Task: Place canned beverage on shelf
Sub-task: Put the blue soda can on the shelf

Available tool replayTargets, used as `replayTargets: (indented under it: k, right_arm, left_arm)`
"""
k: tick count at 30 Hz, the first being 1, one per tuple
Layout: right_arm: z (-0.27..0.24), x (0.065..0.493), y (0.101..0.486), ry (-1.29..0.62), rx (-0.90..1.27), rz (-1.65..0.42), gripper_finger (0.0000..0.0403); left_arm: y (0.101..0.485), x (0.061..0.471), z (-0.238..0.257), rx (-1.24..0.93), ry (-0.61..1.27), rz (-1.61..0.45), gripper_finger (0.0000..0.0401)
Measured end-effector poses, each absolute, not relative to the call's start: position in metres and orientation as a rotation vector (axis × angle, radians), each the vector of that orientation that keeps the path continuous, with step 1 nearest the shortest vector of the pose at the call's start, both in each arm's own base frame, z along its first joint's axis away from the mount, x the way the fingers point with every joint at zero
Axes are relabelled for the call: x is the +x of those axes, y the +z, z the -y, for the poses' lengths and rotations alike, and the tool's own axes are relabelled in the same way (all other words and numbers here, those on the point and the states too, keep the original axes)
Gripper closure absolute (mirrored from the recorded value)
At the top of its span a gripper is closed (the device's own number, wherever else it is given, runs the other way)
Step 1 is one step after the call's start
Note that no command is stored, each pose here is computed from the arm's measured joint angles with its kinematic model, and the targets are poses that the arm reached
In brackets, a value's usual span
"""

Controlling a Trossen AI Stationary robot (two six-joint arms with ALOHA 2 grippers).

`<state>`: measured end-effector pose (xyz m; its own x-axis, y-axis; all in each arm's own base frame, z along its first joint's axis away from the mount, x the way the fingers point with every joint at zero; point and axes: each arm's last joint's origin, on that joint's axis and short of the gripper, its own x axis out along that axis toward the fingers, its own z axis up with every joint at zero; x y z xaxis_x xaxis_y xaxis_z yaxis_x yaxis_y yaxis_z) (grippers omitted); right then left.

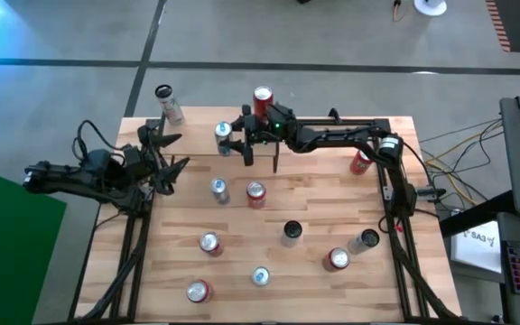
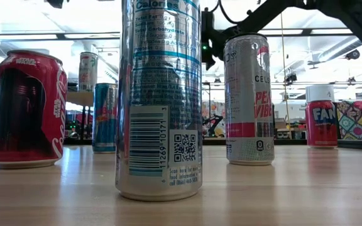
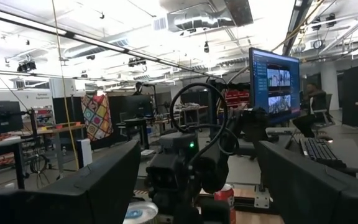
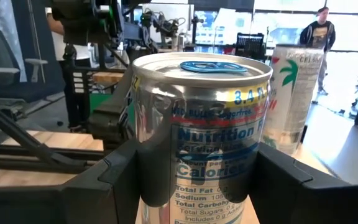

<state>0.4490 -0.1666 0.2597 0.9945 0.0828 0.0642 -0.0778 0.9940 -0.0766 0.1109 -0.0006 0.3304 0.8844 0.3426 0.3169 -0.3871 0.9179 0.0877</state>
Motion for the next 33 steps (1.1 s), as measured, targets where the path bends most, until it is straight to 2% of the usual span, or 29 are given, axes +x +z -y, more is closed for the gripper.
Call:
replayTargets:
  k: [8,33]
  right_arm:
    - [0.1667,0.4491,0.2562,0.079,-0.137,0.037,0.0186]
    - [0.1713,0.4561,0.2564,0.007,-0.116,0.069,0.0186]
  left_arm:
    - [0.3299,0.1107,0.0006,0.153,0.381,0.296,0.0094]
    - [0.3294,0.1105,0.0005,0.172,0.384,0.287,0.0094]
